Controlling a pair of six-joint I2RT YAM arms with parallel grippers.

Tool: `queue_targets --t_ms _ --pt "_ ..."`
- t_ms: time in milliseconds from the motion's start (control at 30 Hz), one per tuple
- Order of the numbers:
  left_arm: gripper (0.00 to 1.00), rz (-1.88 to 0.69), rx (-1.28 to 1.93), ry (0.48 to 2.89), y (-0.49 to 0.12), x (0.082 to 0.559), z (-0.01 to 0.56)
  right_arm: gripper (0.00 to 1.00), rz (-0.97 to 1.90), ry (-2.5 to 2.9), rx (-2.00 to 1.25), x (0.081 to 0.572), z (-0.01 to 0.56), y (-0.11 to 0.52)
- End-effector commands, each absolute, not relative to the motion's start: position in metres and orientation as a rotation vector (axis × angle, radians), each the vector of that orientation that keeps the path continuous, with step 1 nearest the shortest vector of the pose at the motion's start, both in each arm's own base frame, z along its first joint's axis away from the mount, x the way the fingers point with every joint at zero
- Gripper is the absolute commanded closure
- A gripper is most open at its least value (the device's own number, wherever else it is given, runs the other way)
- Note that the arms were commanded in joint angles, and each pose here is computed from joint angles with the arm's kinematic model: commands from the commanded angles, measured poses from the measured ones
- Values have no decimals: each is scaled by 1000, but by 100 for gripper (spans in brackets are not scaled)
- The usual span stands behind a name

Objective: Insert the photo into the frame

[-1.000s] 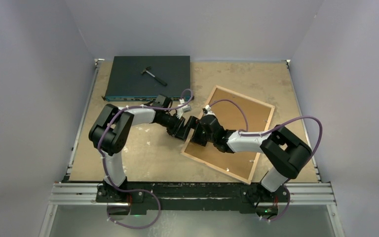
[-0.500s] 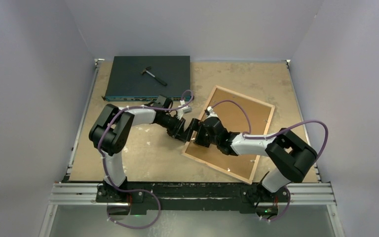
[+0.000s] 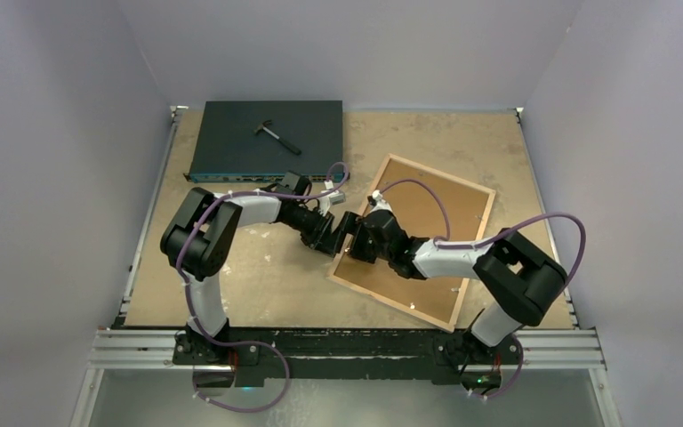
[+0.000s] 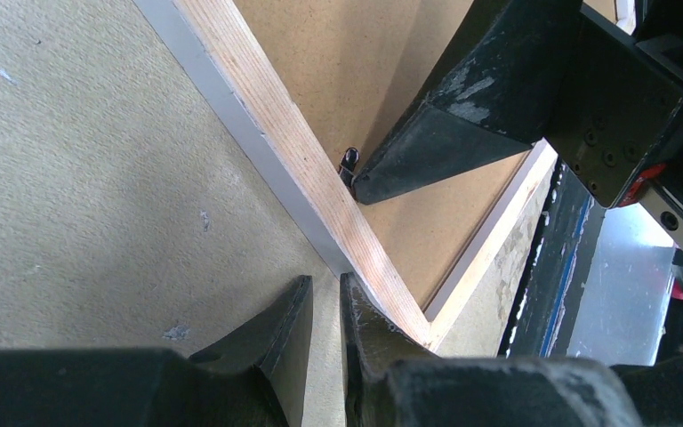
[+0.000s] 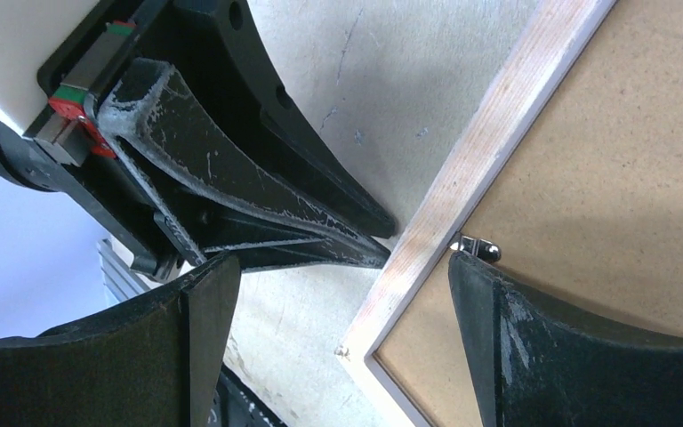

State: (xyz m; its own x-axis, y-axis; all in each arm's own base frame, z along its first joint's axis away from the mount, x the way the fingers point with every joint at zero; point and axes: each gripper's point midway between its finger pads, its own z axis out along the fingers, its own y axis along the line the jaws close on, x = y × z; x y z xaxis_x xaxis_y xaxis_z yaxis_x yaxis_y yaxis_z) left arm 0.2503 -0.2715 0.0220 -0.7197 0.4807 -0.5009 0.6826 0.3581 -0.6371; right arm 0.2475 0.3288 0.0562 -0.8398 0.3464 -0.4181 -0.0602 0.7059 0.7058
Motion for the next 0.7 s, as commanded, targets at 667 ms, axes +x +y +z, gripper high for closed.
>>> queue_targets --t_ms 667 --pt "73 -1240 1075 2259 -280 289 77 5 1157 2184 24 265 157 313"
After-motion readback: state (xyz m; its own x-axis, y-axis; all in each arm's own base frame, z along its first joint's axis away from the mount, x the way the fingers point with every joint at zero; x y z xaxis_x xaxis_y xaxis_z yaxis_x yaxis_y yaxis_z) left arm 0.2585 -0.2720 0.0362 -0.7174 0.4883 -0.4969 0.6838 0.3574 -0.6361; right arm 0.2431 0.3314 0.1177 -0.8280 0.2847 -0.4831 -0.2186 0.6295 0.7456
